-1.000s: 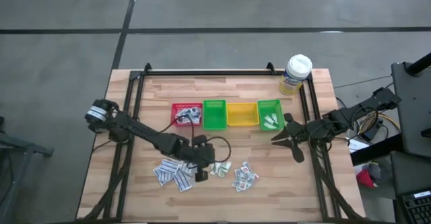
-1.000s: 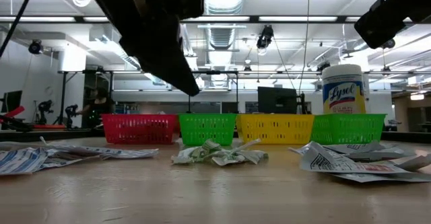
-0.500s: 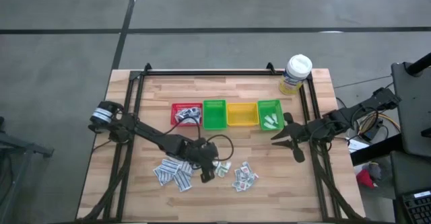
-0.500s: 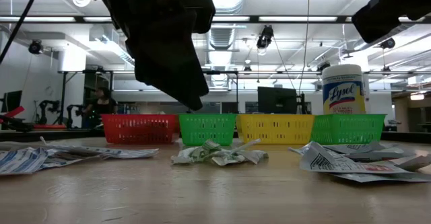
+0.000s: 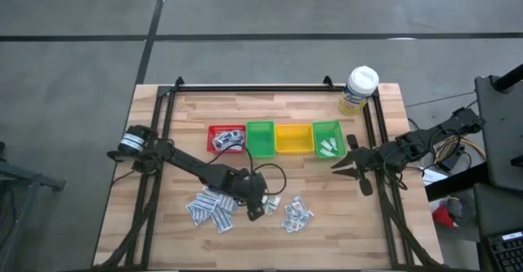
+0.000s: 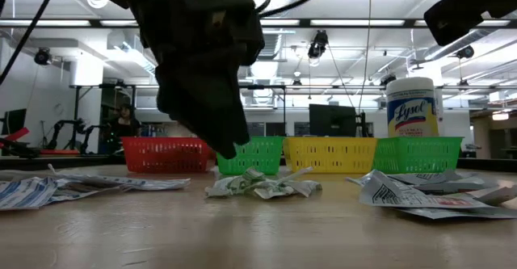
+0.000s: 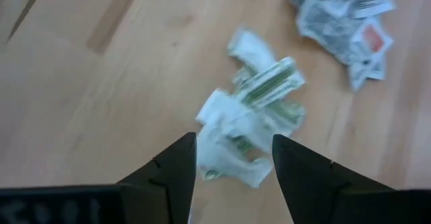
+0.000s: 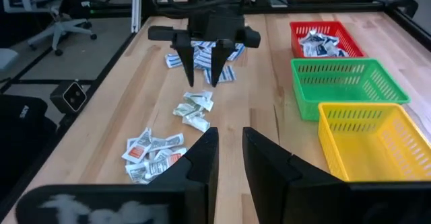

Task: Pick & Place First Aid Supplies
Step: Put the green bandage into the right green basket

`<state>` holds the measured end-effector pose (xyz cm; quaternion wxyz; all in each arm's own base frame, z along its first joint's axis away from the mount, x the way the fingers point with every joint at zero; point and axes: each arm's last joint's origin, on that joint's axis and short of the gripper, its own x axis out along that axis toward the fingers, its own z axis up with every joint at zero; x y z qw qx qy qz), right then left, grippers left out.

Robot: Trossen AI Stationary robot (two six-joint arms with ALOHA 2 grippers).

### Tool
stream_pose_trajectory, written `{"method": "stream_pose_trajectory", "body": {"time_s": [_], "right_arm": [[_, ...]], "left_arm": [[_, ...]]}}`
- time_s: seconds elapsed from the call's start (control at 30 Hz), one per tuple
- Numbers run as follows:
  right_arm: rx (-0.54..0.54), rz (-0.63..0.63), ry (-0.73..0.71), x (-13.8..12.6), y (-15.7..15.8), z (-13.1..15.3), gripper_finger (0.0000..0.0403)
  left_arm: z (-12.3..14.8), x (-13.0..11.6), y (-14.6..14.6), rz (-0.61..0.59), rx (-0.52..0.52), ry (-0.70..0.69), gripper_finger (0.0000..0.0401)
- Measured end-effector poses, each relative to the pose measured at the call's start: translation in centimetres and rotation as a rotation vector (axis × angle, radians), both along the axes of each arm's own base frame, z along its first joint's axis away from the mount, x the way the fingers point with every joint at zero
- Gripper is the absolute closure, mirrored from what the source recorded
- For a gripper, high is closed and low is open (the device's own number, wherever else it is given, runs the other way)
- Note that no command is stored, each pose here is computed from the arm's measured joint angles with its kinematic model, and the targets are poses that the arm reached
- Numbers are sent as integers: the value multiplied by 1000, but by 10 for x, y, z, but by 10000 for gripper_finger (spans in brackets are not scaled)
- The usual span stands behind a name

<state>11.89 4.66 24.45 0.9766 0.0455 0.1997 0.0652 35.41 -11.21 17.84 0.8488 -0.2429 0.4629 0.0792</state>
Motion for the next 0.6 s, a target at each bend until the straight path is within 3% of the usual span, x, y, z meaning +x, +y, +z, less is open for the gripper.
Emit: {"method": "stream_pose_trajectory", "body": {"time_s": [0.3, 0.6], "right_arm": [[4, 20, 3, 0, 1, 0, 325], [2, 24, 4, 0, 1, 0, 316]], "left_arm": [[-5, 1, 11, 131, -50, 58, 213], [-8, 2, 14, 115, -30, 68, 213]]}}
